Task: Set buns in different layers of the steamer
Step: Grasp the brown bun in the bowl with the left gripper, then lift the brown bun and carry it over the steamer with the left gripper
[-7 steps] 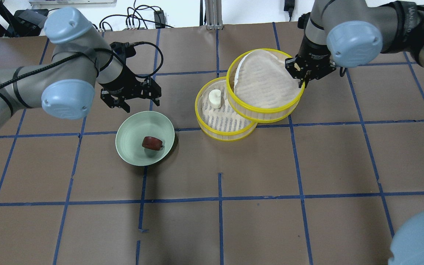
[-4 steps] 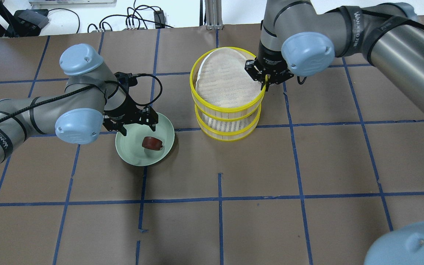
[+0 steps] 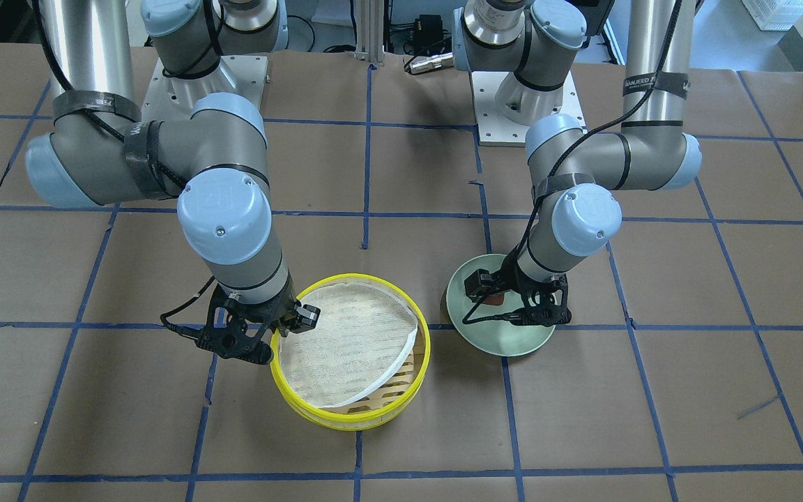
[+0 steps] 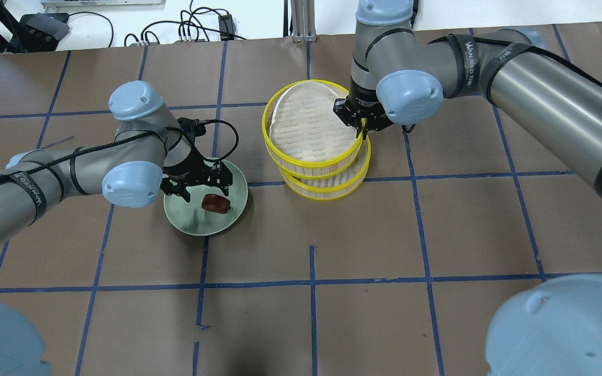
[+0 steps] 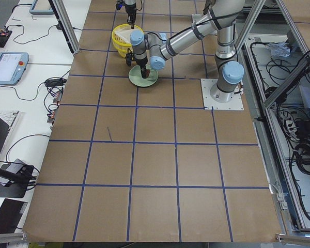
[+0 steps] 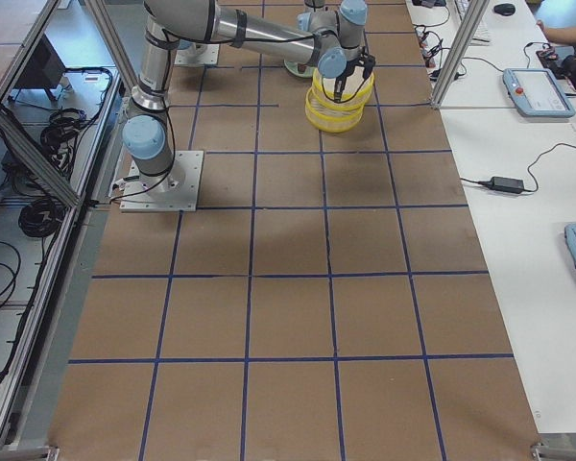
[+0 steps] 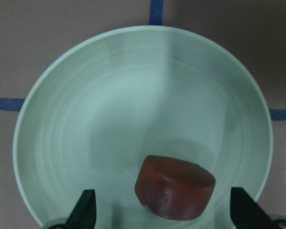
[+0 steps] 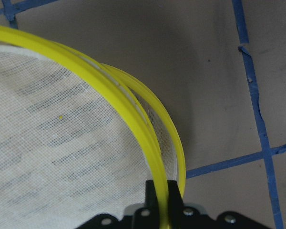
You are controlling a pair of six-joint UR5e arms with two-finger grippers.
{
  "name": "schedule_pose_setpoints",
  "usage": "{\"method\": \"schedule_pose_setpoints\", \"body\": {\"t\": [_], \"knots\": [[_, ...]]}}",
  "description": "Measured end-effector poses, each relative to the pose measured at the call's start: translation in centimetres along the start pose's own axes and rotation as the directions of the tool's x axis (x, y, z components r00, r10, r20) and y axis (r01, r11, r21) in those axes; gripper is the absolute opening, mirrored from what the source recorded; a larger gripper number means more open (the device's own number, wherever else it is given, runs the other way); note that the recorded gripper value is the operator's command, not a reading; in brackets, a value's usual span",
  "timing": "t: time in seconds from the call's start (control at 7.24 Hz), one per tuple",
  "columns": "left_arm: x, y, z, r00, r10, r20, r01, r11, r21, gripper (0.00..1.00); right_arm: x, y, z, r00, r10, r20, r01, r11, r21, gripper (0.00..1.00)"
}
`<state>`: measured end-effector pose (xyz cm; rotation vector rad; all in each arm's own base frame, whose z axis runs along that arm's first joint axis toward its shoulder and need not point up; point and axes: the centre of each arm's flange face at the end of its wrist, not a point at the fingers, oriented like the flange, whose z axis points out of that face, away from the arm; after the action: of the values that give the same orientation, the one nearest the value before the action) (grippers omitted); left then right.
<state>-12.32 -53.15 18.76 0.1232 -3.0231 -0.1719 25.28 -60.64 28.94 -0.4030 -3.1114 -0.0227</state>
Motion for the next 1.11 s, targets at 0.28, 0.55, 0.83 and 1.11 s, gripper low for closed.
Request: {"method": "schedule_pose_setpoints", "body": {"t": [0.28, 0.55, 0.83, 1.11], "knots": [[0.4, -0.2, 0.9, 0.996, -0.077, -0.049, 0.076, 0.997, -0.013, 0.23, 0.3, 0.0, 0.4, 1.000, -0.006, -0.023, 0.006, 1.000, 0.002, 0.10], [0.8, 0.0, 0.5, 0.986, -0.152, -0.062, 0.152, 0.988, -0.014, 0.01, 0.6, 0.3, 0.6, 0.999, -0.009, -0.041, 0.009, 1.000, -0.003, 0.10], [0.9, 0.5, -1.1, 0.987, -0.160, -0.014, 0.161, 0.987, 0.017, 0.02, 1.1, 0.7, 1.0, 0.997, -0.024, -0.069, 0.023, 1.000, -0.008, 0.10], [1.3, 1.7, -7.1, 0.987, -0.154, 0.038, 0.152, 0.987, 0.058, 0.03, 1.2, 0.9, 1.3, 0.997, -0.029, -0.073, 0.029, 1.000, -0.014, 0.15]]}}
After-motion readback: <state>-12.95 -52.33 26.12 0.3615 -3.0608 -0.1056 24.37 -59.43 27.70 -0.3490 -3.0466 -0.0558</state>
